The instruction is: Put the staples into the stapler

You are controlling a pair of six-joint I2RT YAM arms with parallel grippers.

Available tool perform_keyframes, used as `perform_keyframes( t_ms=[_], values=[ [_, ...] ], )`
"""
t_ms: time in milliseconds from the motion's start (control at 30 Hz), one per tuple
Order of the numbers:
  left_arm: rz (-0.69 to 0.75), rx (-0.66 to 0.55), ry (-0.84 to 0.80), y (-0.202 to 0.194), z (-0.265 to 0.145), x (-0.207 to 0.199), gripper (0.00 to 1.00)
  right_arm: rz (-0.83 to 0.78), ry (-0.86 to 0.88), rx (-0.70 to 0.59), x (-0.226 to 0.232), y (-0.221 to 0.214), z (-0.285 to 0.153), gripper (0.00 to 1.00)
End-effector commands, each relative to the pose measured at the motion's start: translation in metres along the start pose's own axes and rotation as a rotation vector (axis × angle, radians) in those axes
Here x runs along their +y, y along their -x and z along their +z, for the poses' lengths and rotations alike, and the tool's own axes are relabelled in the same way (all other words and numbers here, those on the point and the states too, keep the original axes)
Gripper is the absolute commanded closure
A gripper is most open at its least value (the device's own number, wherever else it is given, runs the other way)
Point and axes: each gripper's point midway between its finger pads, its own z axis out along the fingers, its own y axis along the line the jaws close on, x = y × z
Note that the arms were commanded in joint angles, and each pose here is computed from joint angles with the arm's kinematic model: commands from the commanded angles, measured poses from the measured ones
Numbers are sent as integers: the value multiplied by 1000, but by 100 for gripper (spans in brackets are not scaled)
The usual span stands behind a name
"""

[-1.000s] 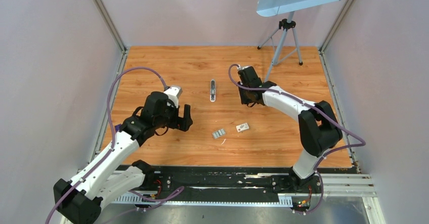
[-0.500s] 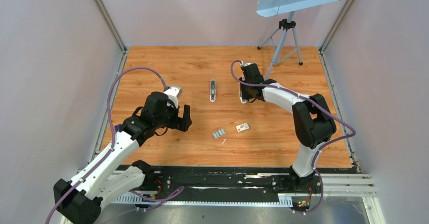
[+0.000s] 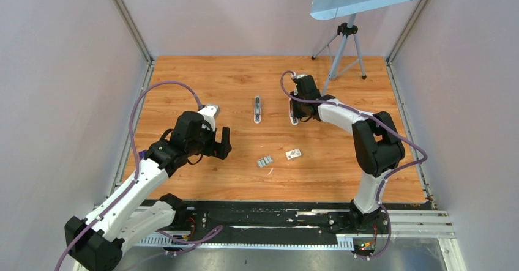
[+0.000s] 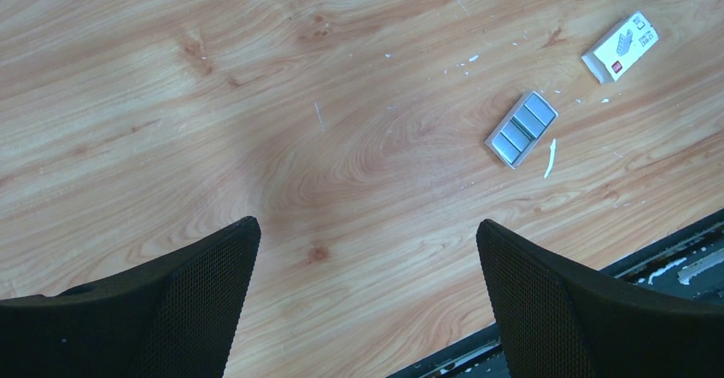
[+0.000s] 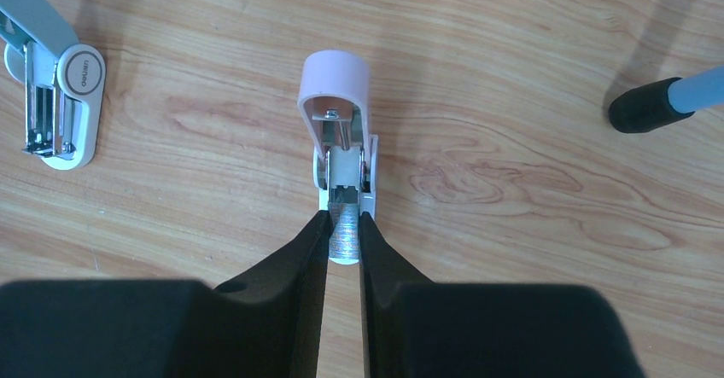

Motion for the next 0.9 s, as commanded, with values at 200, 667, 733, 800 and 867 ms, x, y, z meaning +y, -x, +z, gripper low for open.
perform_keyframes(
  t_ms=[200,667,733,800,867],
  values=[
    [14,-8,13,2,-2,2,0,11,36,1,1,4,9,81],
    [13,-11,13,2,-2,2,0,15,28,8,-2,1,13,81],
    [13,-13,14,3,-3,2,0,15,28,8,-2,1,14,81],
    [13,-12,15,2,-3,3,0,13,26,8,-3,2,14,81],
    [13,-14,17,3,-3,3,0,12,23,13,-4,0,15,81]
  ],
)
